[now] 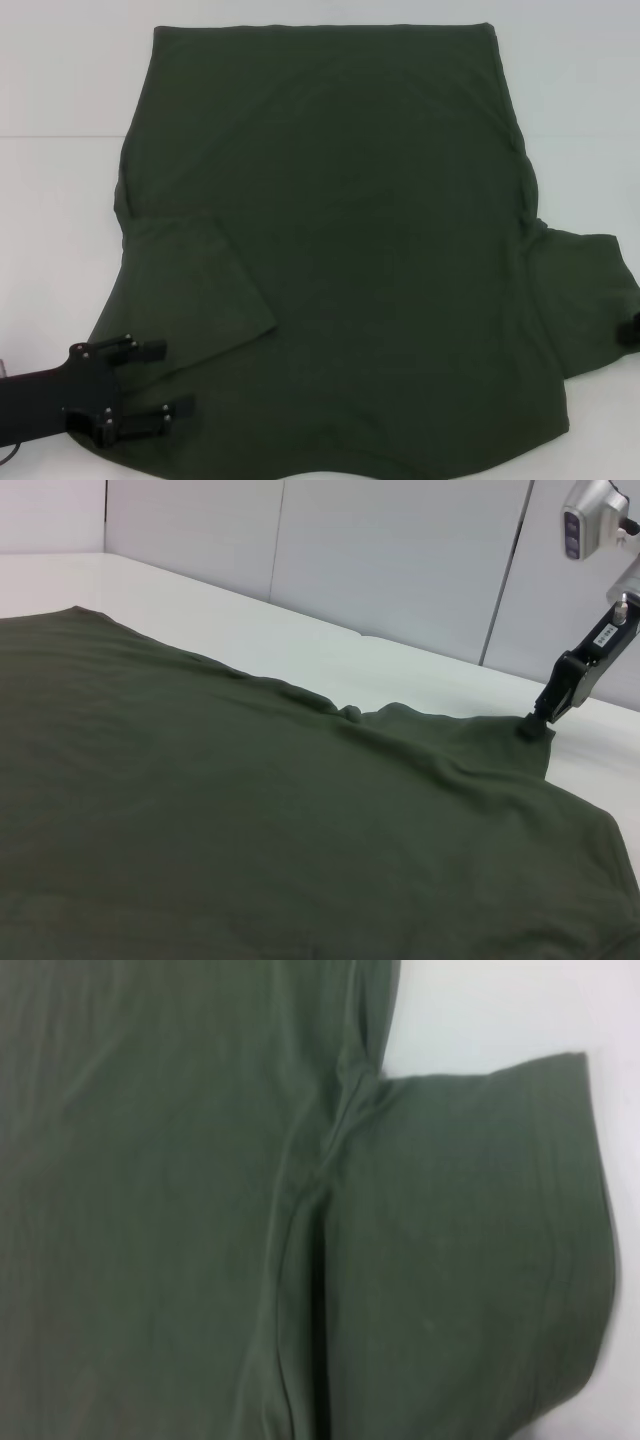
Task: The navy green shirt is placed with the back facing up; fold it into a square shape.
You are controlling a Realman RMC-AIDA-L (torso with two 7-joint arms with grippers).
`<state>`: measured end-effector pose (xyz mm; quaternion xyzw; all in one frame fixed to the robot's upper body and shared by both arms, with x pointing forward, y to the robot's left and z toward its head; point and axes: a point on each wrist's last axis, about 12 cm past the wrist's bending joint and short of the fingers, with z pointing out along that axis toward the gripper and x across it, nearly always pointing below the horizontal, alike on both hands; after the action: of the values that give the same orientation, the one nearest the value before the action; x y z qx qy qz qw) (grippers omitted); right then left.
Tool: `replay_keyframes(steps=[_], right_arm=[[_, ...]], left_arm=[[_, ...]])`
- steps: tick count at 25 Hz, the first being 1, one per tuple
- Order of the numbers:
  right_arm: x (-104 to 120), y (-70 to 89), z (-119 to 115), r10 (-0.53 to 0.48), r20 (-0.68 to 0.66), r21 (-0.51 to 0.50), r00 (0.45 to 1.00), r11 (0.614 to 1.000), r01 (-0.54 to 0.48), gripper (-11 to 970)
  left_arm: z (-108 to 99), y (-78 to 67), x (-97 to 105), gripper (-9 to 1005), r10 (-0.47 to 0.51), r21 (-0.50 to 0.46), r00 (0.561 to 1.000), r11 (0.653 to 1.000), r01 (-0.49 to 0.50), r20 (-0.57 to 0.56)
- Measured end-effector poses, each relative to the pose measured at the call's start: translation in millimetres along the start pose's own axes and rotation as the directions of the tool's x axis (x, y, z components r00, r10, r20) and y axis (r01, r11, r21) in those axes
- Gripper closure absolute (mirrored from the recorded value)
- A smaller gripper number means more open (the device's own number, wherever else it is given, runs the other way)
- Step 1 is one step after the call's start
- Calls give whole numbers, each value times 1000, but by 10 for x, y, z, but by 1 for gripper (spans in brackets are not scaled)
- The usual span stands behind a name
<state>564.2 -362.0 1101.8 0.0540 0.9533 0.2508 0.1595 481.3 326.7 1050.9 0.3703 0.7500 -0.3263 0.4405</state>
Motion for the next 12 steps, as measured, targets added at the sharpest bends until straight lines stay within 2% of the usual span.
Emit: replay_keyframes(steps=[12], right_arm=[[-48, -170, -307, 31, 102, -38, 994, 999, -27, 949]], left_arm=[[-15, 23, -23, 172, -1, -6, 1000, 1000, 1, -3]])
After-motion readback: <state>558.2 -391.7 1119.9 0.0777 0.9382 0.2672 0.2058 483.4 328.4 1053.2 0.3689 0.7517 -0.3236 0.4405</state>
